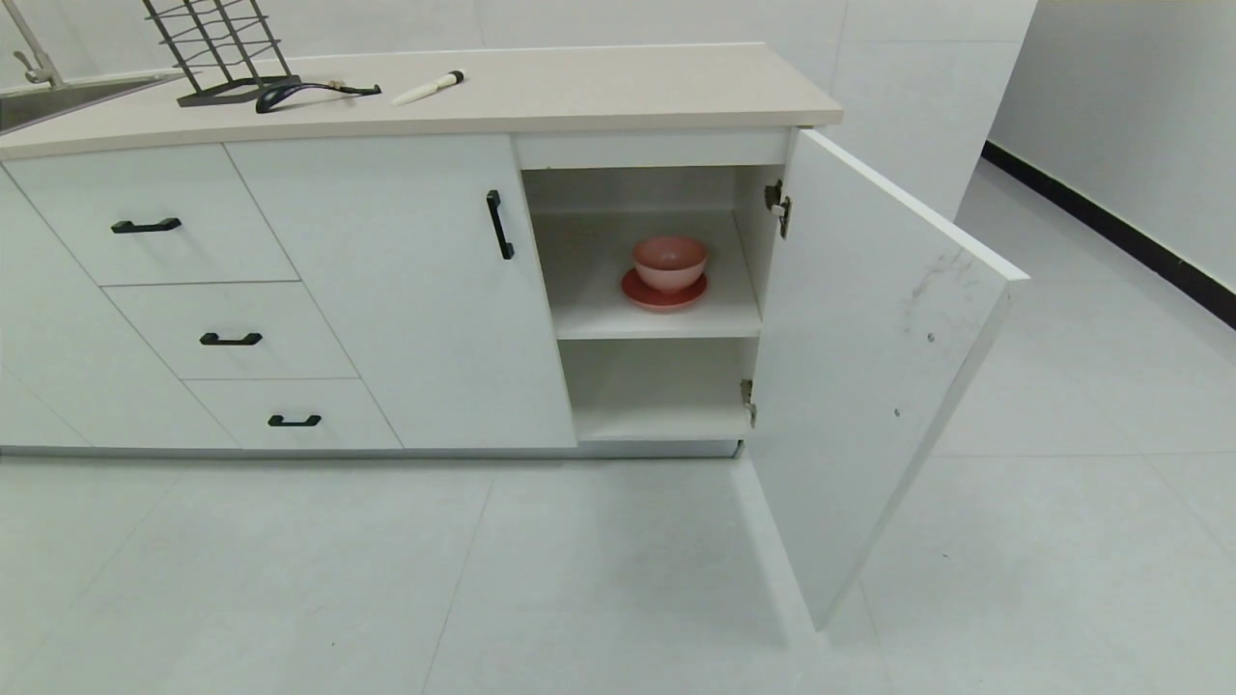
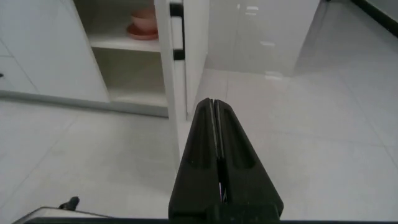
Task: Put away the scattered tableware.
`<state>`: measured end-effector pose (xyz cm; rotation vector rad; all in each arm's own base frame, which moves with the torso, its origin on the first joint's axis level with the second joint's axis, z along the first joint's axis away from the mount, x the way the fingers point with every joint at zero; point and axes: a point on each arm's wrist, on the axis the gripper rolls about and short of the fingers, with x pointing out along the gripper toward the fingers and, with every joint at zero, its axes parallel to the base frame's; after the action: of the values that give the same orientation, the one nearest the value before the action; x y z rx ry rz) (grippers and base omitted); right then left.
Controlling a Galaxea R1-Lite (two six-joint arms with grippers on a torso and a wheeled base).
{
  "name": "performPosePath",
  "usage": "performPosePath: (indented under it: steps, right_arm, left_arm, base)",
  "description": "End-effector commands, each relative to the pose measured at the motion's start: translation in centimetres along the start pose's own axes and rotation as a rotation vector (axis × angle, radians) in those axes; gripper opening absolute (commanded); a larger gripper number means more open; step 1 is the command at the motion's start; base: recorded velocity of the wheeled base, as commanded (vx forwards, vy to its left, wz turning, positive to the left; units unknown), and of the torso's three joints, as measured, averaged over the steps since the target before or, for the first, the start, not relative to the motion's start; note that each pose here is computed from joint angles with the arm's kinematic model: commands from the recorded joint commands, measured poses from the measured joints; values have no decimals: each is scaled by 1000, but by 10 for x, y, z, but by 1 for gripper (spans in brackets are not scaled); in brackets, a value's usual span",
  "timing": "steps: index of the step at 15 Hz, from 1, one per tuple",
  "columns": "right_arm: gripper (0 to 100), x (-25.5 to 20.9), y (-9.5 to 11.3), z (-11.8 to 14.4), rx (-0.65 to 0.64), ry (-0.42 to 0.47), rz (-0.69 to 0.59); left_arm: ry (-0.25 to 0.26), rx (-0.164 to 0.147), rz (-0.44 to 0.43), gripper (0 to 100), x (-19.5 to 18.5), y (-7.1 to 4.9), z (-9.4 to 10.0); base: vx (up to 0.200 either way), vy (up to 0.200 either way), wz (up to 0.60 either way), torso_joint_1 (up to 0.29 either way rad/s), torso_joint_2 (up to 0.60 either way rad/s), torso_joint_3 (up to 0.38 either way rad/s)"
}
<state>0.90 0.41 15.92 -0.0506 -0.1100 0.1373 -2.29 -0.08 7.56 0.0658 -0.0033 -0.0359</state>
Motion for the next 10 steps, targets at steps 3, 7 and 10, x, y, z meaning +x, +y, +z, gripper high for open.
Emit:
performPosePath:
  steps: [3,7,10]
  right_arm:
    - [0,126,-25,-18,-74,27,58]
    - [0,184,-29,-17,-82,-10,187]
    - [0,225,-20,-23,-78,-21,258]
  left_arm:
    - [2,-6,1,100,0,0,0]
    - [2,-9,1,100,0,0,0]
    - [2,-15,-1,100,0,0,0]
  base:
    - [0,0,0,0,0,0]
    - [0,0,0,0,0,0]
    - [0,0,0,0,0,0]
